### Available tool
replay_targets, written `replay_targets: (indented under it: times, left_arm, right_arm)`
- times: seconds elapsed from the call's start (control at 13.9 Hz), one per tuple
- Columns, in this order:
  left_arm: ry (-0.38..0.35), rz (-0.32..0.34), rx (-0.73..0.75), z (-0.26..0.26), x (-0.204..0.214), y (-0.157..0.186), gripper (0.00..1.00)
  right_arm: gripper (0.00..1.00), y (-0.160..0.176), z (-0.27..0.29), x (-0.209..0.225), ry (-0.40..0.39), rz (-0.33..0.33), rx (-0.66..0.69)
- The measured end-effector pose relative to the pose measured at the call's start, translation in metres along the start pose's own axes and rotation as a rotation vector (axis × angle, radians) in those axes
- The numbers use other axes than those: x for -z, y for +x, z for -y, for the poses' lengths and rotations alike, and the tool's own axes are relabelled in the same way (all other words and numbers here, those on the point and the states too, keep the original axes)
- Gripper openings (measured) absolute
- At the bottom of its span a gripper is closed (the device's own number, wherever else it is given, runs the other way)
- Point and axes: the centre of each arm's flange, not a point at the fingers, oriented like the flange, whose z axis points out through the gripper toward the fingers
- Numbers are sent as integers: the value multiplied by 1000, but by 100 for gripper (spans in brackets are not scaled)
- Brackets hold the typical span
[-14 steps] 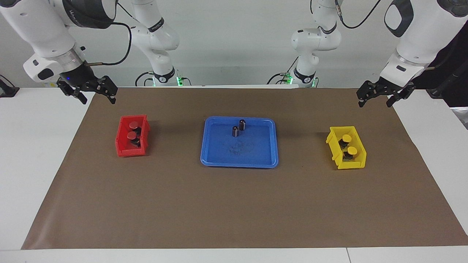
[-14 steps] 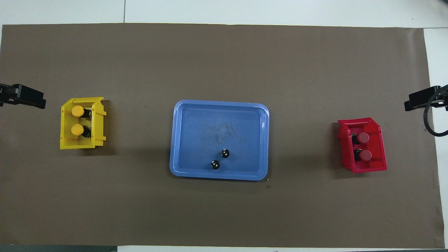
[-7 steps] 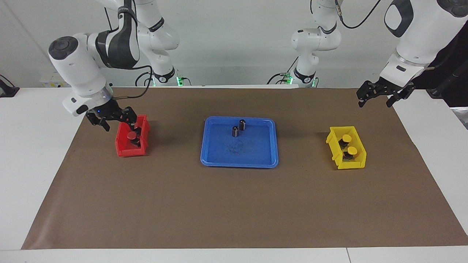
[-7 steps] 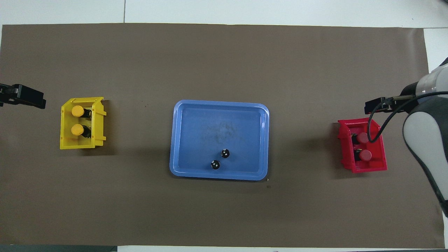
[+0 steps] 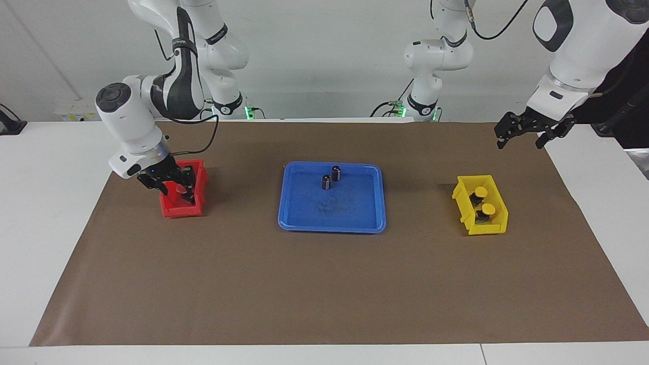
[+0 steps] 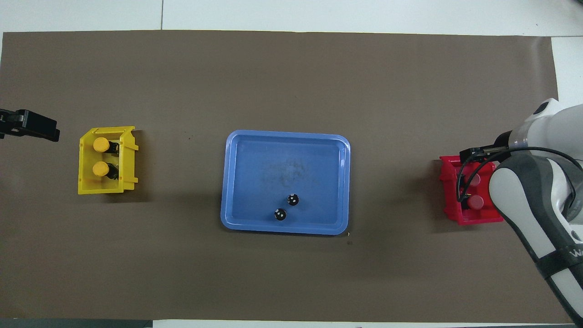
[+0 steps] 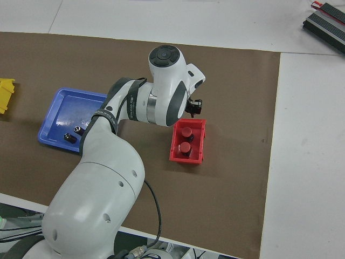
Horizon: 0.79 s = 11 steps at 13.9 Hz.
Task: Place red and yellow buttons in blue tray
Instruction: 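Reach the right gripper into the red holder and grasp a red button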
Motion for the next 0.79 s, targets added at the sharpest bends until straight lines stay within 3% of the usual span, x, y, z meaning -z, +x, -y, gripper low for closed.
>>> replay_targets:
  times: [0.79]
  left_arm:
    - [0,6,3,1,-1,-1,100]
  right_arm:
    - [66,-25,-7,-30,4,37,-18]
